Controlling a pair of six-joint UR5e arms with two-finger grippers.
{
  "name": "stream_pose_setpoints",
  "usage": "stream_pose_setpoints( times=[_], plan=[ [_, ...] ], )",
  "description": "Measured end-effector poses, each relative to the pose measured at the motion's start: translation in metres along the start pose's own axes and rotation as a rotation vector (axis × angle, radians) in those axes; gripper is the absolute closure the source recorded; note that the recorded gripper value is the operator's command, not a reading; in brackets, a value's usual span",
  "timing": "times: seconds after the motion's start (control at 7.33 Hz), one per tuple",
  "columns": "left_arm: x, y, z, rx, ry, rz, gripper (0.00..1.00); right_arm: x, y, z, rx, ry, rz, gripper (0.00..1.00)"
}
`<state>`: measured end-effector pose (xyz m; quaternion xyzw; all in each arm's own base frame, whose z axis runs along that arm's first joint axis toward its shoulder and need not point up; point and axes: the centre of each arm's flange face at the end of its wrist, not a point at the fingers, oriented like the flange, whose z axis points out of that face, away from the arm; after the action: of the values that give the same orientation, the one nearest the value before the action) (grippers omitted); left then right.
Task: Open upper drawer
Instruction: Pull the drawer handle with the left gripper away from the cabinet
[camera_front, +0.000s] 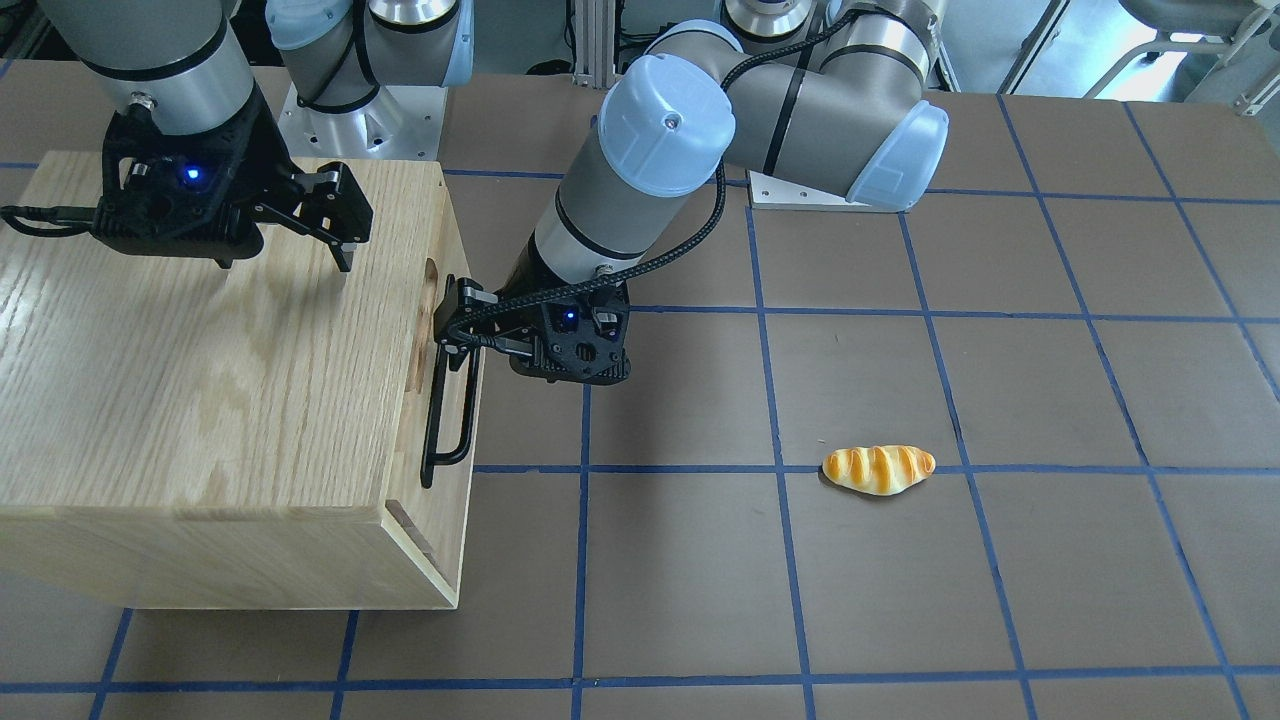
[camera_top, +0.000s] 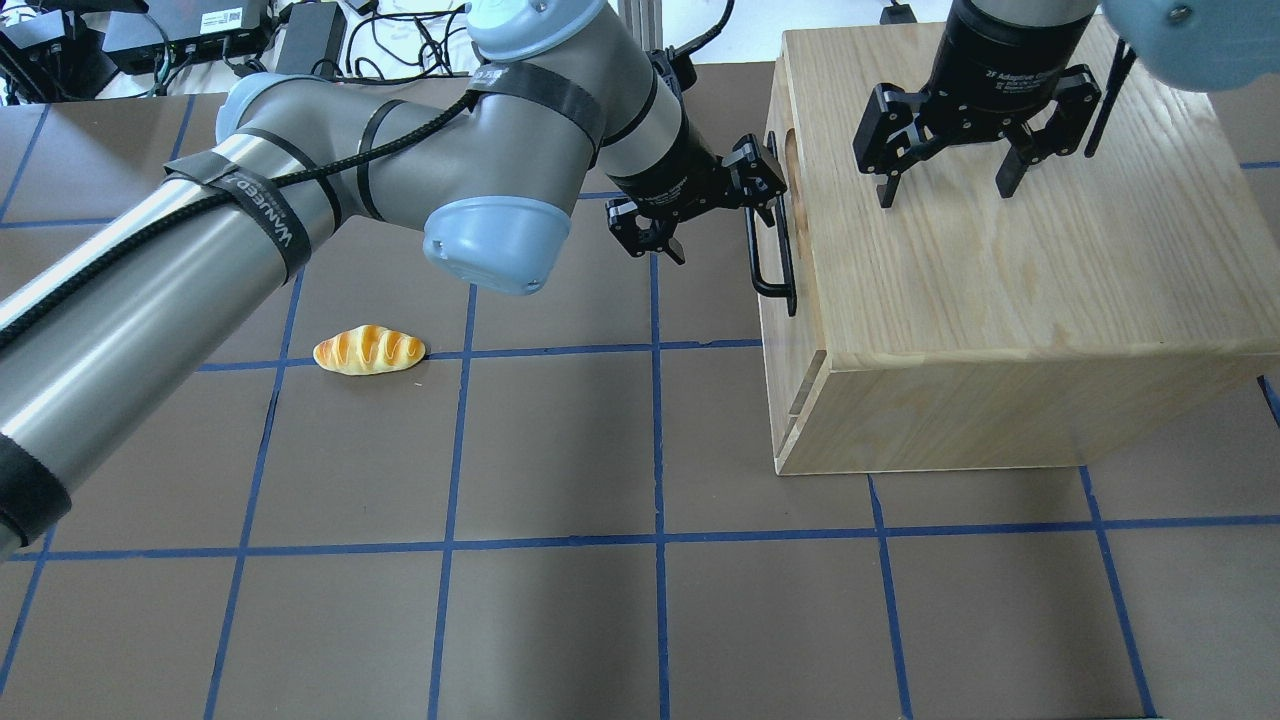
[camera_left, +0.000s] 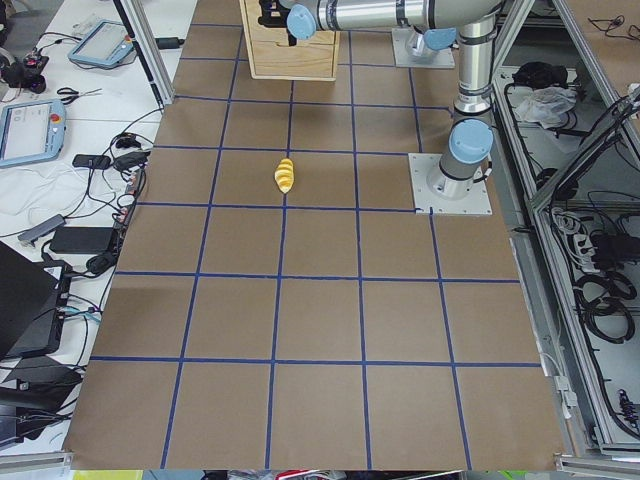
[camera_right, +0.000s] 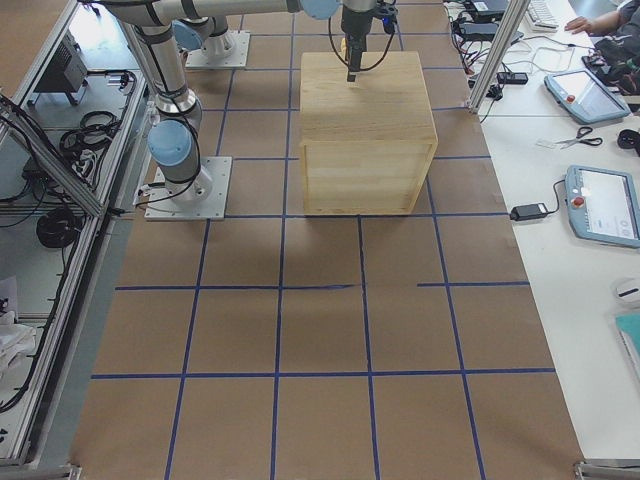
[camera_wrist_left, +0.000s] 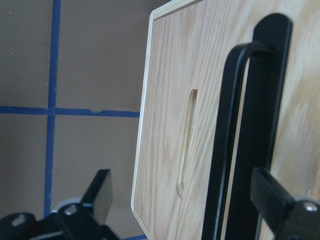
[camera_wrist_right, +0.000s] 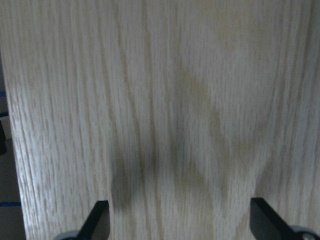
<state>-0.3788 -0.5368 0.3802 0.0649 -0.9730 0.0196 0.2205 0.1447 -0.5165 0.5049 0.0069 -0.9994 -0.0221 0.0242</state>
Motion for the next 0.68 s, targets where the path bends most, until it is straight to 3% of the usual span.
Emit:
stream_pose_setpoints(
  times=[0.68],
  plan=[
    [-0.0026, -0.0009, 0.0080, -0.008, -0.012, 0.022, 0.00, -0.0001, 0.0000, 0.0000, 0.000, 0.000, -0.001, 0.00]
  ],
)
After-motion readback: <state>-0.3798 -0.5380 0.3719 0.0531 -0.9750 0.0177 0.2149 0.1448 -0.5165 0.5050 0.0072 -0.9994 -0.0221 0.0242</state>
